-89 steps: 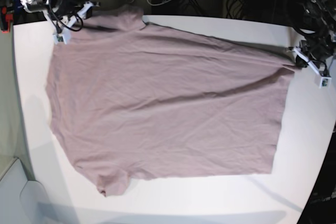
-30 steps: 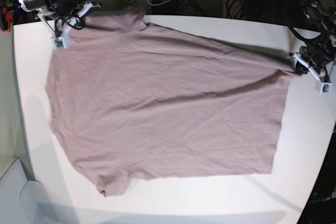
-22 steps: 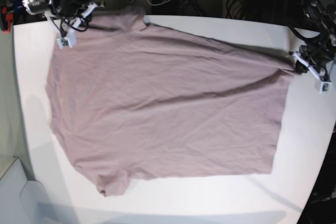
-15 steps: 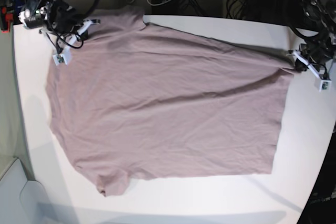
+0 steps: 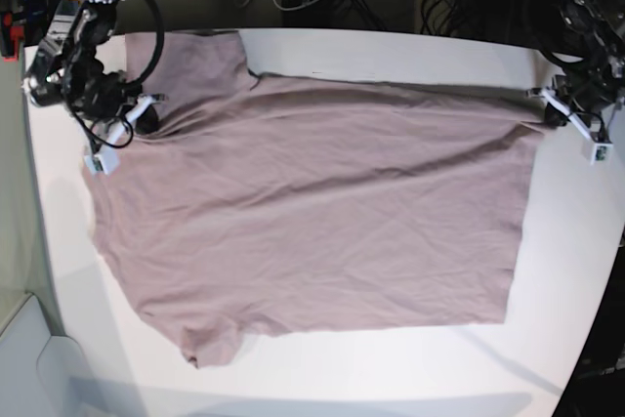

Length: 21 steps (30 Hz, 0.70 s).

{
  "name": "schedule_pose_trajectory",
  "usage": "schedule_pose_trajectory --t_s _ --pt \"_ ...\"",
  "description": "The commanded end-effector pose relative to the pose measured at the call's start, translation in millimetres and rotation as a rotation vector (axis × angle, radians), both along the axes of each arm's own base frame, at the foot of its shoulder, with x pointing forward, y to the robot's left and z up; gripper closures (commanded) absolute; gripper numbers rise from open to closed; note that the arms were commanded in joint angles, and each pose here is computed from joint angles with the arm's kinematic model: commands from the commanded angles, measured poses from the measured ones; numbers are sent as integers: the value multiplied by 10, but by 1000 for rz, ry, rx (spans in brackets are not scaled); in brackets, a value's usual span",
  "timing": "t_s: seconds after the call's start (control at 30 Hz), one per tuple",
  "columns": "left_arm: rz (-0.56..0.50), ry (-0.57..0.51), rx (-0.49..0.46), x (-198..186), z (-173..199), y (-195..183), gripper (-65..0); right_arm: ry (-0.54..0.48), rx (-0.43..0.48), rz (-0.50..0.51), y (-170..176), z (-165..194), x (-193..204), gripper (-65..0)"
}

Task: Layout the t-shirt on the table in an organized manner, then fold the t-shirt properly
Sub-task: 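Lift the collar edge with both grippers and pull it taut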

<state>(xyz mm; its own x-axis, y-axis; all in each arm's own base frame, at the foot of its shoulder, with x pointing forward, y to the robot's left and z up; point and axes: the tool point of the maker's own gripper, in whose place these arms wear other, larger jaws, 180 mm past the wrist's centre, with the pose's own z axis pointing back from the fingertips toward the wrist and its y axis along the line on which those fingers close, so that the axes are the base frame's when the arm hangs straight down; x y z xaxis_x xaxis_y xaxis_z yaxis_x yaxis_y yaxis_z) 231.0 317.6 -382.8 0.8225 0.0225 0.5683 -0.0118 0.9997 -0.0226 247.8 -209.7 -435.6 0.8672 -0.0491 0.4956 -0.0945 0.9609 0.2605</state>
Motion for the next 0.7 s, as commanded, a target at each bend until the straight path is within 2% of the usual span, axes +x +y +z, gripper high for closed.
schedule_pose_trajectory --t_s 0.0,0.17,0.3,0.47,0.53,0.67 --pt "-2 -43 22 79 131 59 -1 92 -87 3 -206 -94 -133 0" --pt "0 -45 9 78 108 13 -1 68 -121 3 -353 17 -16 0" --pt "4 -44 -5 72 78 -26 -1 22 -186 9 -443 209 -25 0" --pt "-3 -43 -6 78 74 -48 -1 -12 -244 27 -355 434 -130 0" --pt "-3 -45 -5 81 80 -53 -1 -2 -272 33 -345 503 -222 -31" --pt "-3 -43 -5 79 78 -53 -1 30 -305 41 -241 607 -445 -165"
